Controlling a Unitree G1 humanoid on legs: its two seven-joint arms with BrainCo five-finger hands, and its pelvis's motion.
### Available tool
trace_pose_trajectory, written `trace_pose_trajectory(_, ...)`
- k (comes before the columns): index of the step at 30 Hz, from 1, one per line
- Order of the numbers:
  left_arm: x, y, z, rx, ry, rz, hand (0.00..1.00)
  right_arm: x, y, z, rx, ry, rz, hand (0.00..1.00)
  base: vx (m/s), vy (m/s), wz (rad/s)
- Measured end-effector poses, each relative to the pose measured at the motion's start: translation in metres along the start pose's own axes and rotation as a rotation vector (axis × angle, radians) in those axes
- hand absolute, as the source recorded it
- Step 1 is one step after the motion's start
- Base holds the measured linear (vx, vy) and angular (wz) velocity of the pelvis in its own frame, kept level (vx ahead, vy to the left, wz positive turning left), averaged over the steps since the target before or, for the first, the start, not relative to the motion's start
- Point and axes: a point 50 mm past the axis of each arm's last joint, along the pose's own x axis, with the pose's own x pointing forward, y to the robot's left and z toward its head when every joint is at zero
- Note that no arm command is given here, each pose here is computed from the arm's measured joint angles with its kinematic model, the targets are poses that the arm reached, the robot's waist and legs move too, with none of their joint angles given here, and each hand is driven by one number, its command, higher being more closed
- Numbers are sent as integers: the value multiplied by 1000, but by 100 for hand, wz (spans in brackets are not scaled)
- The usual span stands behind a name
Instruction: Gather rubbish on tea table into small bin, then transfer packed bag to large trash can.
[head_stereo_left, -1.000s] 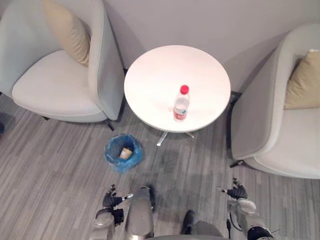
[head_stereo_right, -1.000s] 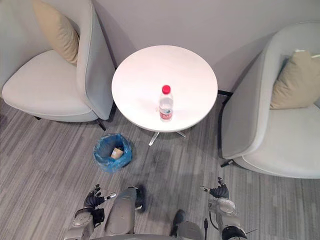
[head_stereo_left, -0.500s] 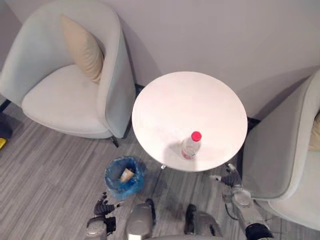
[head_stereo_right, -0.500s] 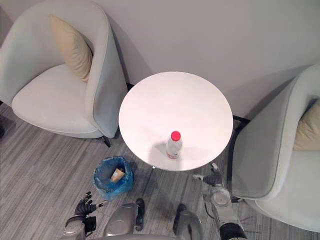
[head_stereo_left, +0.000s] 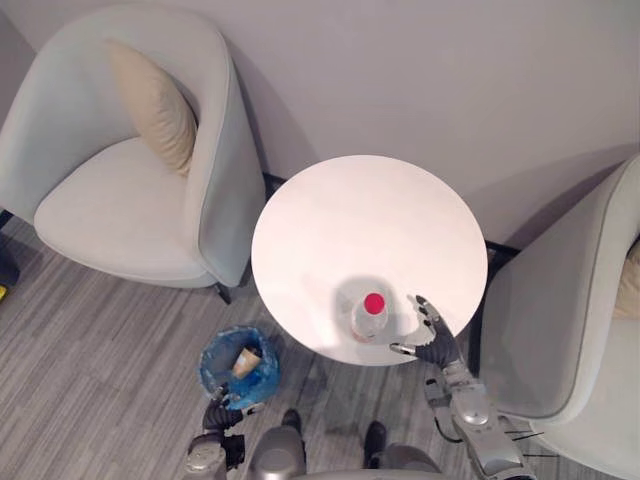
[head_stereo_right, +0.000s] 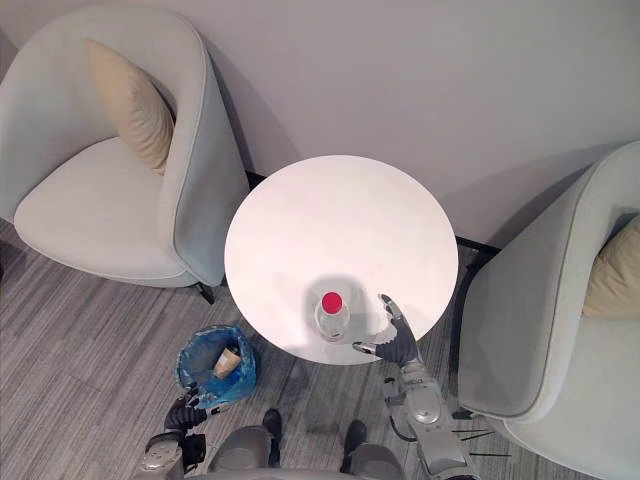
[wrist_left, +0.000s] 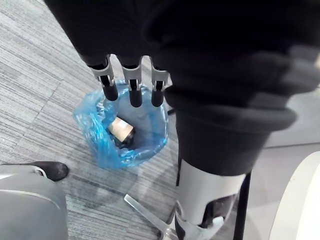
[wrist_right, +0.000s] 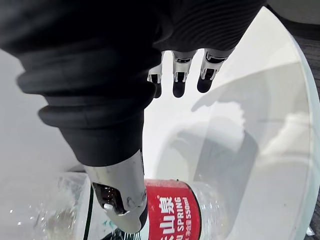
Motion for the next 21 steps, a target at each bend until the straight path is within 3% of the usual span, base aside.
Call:
trace_pose_trajectory(9,-3,-6,-8,25,23,-28,0,24,27,24,-20,-92,108,0,-123,2,15)
trace_pose_trajectory(15,-10,-2,-21,26,60,-19,0,42,30,32,-21,-99,84,0,-141,4,26)
trace_pose_trajectory(16,-10,-3,-22,26,62,-21,0,47,30,33,-23,-98,70,100,-107,3,46)
trace_pose_trajectory(21,-11,-3,-23,25,65,-22,0,67,27,44,-13,-99,-6,100,-42,-2,42)
